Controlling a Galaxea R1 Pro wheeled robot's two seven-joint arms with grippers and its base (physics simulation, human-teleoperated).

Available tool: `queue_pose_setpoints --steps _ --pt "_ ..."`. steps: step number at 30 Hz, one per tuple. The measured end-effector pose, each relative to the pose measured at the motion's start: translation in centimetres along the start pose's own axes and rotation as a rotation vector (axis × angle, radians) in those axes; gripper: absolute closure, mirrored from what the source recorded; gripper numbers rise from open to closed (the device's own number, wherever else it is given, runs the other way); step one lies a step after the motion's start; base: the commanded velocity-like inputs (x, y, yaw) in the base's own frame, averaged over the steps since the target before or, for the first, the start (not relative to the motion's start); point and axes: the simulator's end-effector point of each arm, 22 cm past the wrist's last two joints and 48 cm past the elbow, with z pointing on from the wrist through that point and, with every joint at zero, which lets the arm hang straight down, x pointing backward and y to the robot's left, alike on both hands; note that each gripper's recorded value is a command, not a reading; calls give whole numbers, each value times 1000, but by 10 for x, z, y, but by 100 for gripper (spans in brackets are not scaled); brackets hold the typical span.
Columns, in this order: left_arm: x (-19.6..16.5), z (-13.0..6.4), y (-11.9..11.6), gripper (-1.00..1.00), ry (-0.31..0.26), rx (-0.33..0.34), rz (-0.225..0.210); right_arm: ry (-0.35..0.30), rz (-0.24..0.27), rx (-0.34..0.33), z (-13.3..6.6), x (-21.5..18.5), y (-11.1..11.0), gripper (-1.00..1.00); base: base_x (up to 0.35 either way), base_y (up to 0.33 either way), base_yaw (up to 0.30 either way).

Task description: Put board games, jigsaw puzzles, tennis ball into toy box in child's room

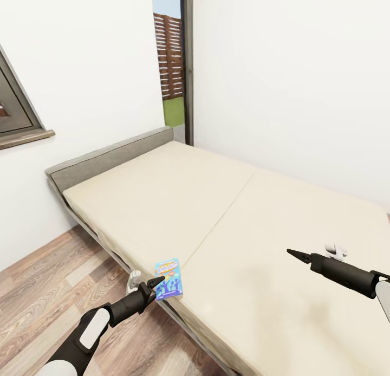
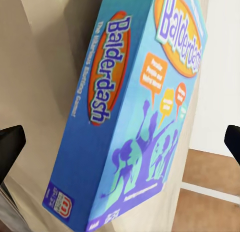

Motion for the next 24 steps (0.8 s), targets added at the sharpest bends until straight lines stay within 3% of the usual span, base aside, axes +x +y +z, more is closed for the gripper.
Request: queue_pose_setpoints --steps 24 --pt "0 0 0 -100 -1 1 0 0 0 0 0 0 0 -100 0 0 -8"
